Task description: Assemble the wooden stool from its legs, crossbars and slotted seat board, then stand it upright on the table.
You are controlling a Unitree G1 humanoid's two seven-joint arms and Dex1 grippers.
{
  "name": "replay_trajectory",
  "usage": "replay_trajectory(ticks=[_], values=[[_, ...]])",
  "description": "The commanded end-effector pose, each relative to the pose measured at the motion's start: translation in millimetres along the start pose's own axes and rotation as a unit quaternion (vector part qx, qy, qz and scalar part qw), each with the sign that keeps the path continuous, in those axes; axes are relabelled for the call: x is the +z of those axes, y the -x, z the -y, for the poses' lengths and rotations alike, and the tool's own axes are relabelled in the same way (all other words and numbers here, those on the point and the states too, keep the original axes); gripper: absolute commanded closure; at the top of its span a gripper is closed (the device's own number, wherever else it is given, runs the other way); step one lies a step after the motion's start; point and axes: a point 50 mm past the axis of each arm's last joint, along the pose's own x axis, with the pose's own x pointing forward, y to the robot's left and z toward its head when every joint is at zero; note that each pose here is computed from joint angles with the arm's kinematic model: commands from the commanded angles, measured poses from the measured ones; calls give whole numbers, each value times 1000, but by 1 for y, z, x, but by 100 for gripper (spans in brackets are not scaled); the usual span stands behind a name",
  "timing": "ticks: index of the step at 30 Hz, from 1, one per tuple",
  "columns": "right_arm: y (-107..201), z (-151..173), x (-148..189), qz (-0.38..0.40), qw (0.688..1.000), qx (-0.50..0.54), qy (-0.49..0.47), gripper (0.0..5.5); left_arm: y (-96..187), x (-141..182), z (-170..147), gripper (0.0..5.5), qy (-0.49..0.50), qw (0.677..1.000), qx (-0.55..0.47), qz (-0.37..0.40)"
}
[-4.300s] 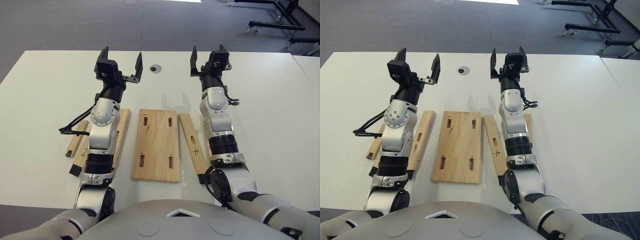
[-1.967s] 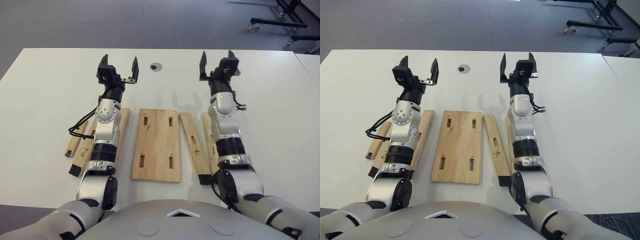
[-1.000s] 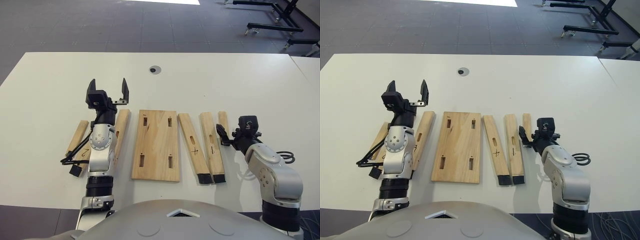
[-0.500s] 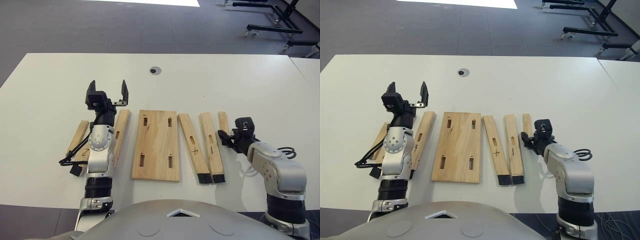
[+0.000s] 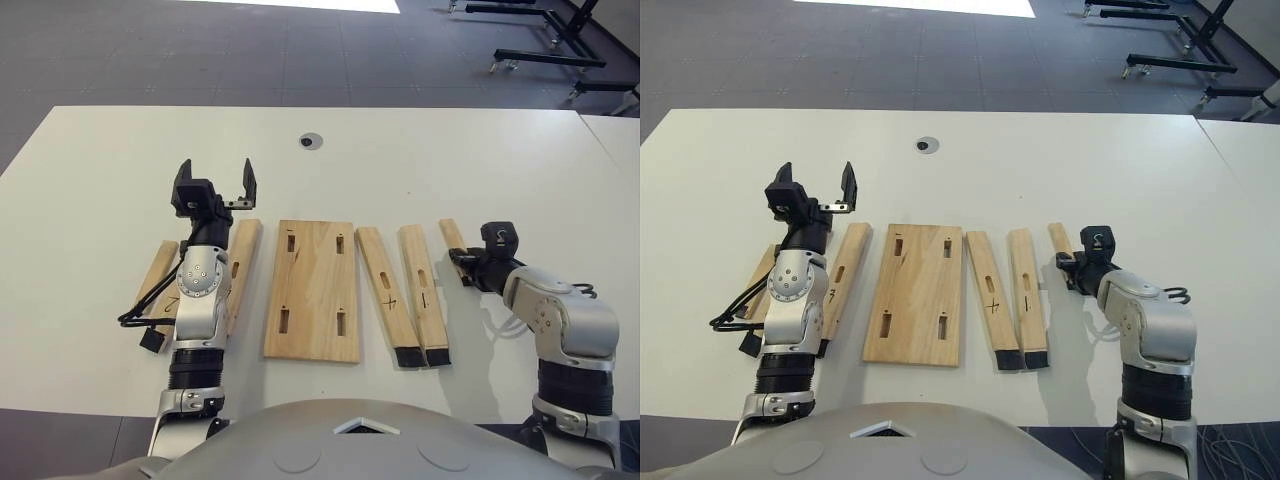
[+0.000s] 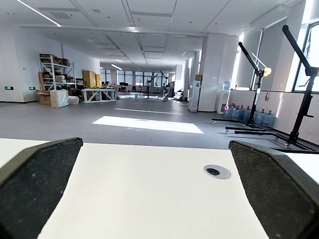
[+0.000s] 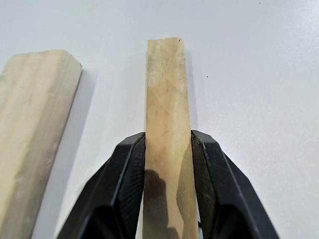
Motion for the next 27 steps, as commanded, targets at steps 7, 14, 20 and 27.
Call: replay_trajectory(ticks=[7,14,20,27], values=[[-44,-62,151,372,923,42,91,422,-48,21,-23,10,56,998,-19,21],[-39,-169,165,488,824,230,172,422,-51,45,-4,10,361,911,-198,15],[-26,-226,130,516,766,305,233,422,-26,64,7,10,479,806,-346,-35],[-27,-236,116,473,745,382,275,422,-29,62,1,10,499,800,-330,-50]])
